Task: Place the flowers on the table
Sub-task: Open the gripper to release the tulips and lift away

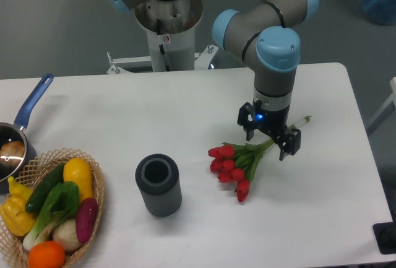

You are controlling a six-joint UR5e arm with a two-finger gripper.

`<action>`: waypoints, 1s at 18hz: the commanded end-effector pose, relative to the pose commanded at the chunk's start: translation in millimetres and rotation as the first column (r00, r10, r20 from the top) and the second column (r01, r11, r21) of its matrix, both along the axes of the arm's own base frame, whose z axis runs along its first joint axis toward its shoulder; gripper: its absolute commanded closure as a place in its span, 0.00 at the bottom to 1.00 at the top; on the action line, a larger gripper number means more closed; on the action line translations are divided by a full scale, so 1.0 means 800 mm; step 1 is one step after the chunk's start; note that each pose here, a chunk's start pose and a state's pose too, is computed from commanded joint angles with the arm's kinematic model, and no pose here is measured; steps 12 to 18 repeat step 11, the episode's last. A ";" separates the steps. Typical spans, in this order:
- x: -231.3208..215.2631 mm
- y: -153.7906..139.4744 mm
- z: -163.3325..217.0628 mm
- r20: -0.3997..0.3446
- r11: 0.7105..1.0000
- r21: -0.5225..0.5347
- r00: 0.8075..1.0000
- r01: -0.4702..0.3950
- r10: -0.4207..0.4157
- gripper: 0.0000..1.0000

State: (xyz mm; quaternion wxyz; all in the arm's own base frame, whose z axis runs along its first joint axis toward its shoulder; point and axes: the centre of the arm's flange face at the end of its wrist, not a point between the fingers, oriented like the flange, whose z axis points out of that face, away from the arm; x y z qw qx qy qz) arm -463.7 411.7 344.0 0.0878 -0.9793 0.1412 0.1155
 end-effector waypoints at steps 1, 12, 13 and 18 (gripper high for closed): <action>-0.002 0.000 0.005 -0.007 1.000 0.004 1.000 -0.002 0.002 0.00; -0.006 -0.001 0.017 -0.021 1.000 0.013 1.000 -0.005 0.006 0.00; -0.006 -0.001 0.017 -0.021 1.000 0.013 1.000 -0.005 0.006 0.00; -0.006 -0.001 0.017 -0.021 1.000 0.013 1.000 -0.005 0.006 0.00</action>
